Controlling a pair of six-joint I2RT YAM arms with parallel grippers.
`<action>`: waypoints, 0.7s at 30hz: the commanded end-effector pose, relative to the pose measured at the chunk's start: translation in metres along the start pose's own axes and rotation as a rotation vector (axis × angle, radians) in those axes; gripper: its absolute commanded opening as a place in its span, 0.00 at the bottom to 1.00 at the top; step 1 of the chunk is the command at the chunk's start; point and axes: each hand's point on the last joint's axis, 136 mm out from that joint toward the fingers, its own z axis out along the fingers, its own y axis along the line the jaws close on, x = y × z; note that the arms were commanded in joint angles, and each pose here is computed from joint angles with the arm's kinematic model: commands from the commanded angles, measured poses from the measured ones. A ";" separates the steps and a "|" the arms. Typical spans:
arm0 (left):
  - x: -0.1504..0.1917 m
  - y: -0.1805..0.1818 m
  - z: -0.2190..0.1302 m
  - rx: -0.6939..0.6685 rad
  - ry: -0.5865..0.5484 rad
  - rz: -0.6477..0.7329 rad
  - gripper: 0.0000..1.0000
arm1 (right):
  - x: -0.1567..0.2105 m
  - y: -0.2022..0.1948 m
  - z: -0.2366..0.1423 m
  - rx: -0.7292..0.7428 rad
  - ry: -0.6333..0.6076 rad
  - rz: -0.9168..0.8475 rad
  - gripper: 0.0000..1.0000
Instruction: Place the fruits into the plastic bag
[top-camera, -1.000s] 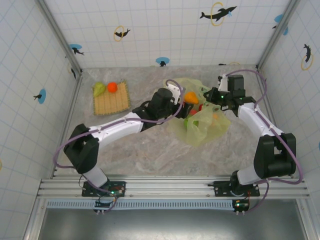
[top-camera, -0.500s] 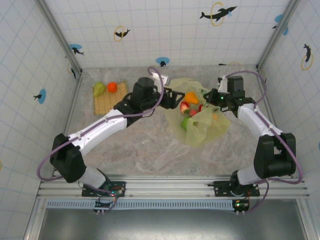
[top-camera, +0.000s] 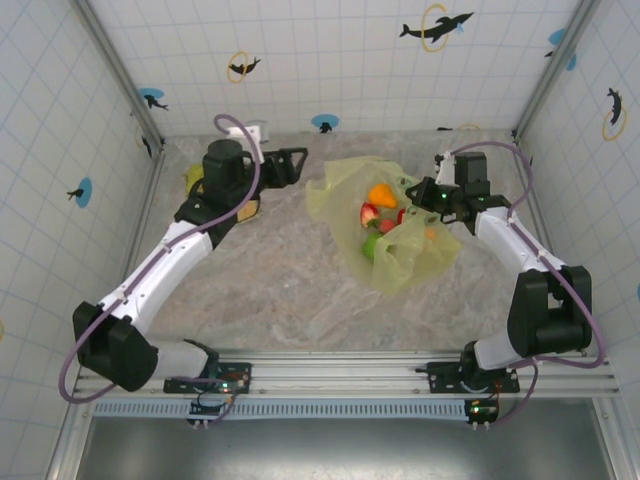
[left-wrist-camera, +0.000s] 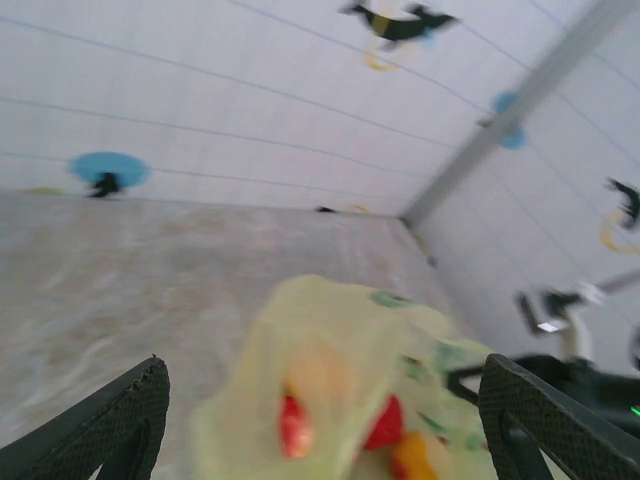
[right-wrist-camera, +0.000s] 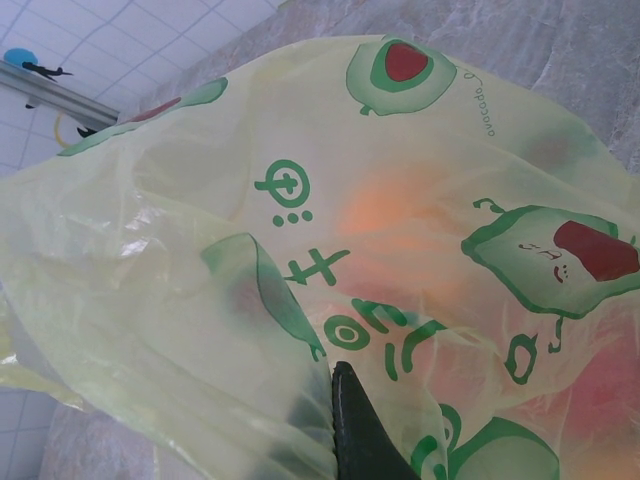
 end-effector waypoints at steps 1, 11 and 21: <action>0.011 0.072 -0.003 -0.273 -0.033 -0.070 0.82 | -0.004 0.010 0.000 -0.033 -0.015 -0.025 0.00; 0.059 0.224 0.011 -0.714 0.000 -0.103 0.83 | -0.002 0.012 0.008 -0.035 0.002 -0.031 0.00; 0.073 0.317 0.047 -0.809 0.135 -0.172 0.84 | -0.003 0.011 0.015 -0.031 0.015 -0.032 0.00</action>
